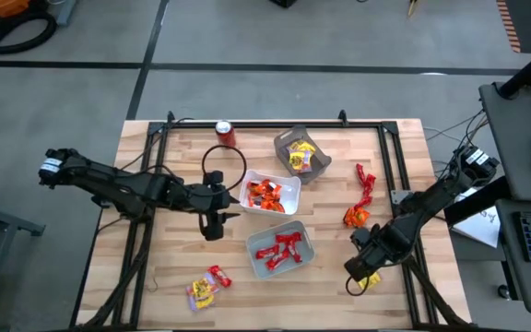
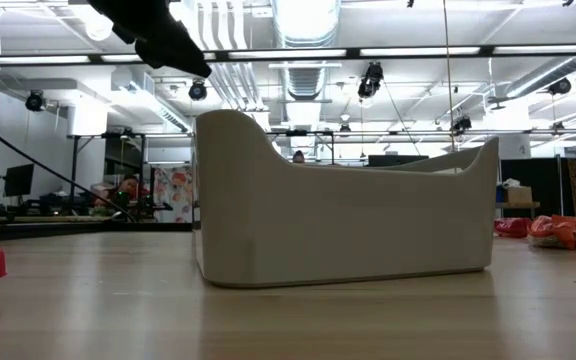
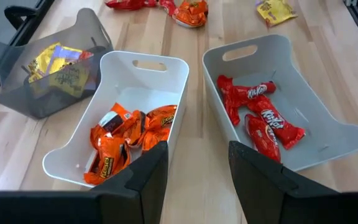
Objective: Sort candy
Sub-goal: Put the yellow candy pack into the black bin
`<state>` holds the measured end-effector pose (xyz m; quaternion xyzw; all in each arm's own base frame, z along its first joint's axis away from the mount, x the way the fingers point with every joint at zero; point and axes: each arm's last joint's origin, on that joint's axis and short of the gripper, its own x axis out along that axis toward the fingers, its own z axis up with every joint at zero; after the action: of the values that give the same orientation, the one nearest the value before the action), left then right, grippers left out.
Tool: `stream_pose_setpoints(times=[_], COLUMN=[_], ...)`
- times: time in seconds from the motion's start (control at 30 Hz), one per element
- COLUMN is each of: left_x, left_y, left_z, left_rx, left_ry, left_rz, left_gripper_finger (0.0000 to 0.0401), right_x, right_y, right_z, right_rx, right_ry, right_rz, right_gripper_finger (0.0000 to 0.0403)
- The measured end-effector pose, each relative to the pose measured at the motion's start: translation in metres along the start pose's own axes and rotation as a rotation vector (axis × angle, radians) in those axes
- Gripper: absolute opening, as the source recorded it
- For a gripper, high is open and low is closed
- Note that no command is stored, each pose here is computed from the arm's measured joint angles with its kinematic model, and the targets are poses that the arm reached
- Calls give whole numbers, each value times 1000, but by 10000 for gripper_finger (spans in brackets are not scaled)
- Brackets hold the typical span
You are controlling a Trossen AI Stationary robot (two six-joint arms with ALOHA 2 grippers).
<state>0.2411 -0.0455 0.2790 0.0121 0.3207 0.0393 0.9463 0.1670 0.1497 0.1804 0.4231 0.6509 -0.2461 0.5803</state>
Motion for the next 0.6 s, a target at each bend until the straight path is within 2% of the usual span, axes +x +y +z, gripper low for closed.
stream_pose_setpoints(times=[0.17,0.5,0.6], left_x=[1,4,4], left_y=[0,-2,-2], left_z=[1,5,5], left_rx=[-29,-42,-41], left_ry=[-13,-46,-46], left_rz=[-2,-7,-7], left_gripper_finger=[153,153,153], right_x=[12,53,61], right_y=[1,5,4], right_z=[-5,-1,1], right_rx=[-13,-192,-215], right_ry=[0,1,3], right_rz=[-48,-217,-255], right_gripper_finger=[118,117,104])
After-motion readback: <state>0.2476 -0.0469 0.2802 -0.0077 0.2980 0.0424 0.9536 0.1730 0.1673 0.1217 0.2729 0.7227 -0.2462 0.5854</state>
